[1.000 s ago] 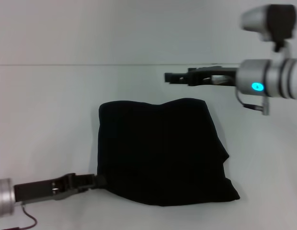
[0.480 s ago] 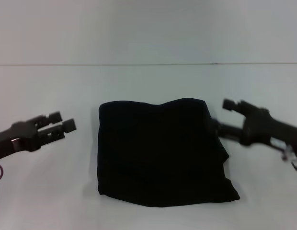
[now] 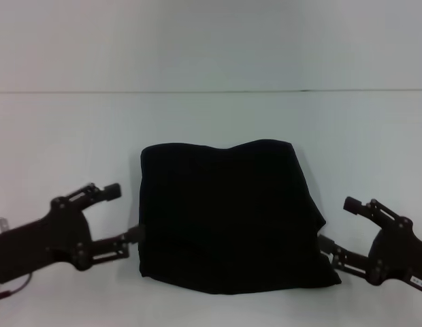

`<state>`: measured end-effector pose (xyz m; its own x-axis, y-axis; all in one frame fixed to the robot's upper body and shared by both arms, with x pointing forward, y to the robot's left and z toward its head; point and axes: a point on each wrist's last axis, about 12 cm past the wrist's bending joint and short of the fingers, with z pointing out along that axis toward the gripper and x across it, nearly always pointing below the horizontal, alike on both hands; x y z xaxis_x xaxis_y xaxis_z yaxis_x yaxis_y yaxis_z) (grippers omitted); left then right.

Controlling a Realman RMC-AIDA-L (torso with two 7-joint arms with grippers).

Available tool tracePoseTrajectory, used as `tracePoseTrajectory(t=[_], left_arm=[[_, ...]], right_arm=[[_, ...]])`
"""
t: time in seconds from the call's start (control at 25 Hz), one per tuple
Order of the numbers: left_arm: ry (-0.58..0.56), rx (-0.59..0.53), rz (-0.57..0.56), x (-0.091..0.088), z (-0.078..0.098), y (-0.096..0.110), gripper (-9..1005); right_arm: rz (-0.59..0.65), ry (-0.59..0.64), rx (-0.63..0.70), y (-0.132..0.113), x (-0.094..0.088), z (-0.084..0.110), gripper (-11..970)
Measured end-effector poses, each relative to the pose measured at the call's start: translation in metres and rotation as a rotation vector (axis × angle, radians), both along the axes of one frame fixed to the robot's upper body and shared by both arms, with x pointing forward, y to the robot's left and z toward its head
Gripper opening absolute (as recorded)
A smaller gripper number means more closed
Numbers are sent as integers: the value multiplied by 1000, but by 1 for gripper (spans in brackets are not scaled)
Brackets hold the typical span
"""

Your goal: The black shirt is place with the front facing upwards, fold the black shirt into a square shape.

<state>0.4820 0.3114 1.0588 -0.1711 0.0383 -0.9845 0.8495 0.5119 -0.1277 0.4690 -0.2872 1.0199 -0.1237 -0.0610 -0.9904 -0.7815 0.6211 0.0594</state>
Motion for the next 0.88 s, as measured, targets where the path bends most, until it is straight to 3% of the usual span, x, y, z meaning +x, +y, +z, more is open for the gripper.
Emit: tracePoseTrajectory(t=[0.24,0.48,0.64,0.88], left_arm=[[44,27,-50,14,-8,-28,908],[70,88,6,26,-23,-49,907],[63,113,-6,28,-28,-57,907],[29,210,7,23,-39,-53,907]], right_arm=[[-44,-13,3,-4,0,-1,938],[-85,-11,17,-9,-2,-1,938],[-87,-10,18,-9,-2,-2,938],[-92,-8,20,-10,-4,-2,938]])
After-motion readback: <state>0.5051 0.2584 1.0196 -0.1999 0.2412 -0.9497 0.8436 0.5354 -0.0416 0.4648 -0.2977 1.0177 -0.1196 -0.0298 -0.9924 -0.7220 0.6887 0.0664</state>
